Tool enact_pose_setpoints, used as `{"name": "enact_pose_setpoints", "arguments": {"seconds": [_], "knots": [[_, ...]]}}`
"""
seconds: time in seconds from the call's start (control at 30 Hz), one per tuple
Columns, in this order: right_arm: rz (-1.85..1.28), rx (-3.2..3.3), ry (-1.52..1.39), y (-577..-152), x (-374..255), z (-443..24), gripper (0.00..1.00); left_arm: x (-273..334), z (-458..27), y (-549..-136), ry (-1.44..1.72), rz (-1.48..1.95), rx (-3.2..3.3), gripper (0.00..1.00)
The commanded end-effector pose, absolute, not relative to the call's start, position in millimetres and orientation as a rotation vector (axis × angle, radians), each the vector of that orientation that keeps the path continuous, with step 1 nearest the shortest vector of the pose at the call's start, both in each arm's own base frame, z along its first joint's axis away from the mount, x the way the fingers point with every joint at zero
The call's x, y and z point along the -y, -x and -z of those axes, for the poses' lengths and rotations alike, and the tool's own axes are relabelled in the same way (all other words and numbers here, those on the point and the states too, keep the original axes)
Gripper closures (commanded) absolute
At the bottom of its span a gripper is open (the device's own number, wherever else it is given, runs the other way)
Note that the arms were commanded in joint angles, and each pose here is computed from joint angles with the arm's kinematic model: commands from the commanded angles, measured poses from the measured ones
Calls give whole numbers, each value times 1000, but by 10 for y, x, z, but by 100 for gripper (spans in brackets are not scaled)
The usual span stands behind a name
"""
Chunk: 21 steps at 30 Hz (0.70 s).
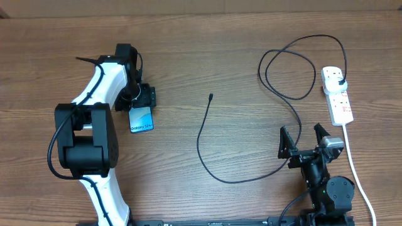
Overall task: Plug charger to phone and switch on socket
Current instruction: 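Close the left gripper on the phone's bottom edge and lift it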
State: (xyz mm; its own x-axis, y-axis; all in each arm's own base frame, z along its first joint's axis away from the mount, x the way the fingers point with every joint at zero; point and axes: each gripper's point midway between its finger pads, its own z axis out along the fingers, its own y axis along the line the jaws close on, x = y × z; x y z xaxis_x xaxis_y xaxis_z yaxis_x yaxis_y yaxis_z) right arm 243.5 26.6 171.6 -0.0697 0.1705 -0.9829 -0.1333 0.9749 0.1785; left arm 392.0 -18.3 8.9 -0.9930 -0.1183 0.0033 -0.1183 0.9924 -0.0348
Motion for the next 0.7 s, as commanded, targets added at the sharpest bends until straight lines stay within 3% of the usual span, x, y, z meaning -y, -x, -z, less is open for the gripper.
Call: {"name": "enact_pose_setpoints", "arguments": {"seconds": [0.0, 0.43, 0.67], "knots": [[-248, -1613, -28, -2434, -269, -1710, 0, 206, 125, -3844, -135, -11, 3076, 17], [-248, -1613, -28, -2434, -269, -1710, 0, 75, 203, -3701, -124, 188, 3009, 15], [-248, -1613, -28, -2434, -269, -1710, 0, 60, 93, -3777, -164, 209, 3020, 9]]}}
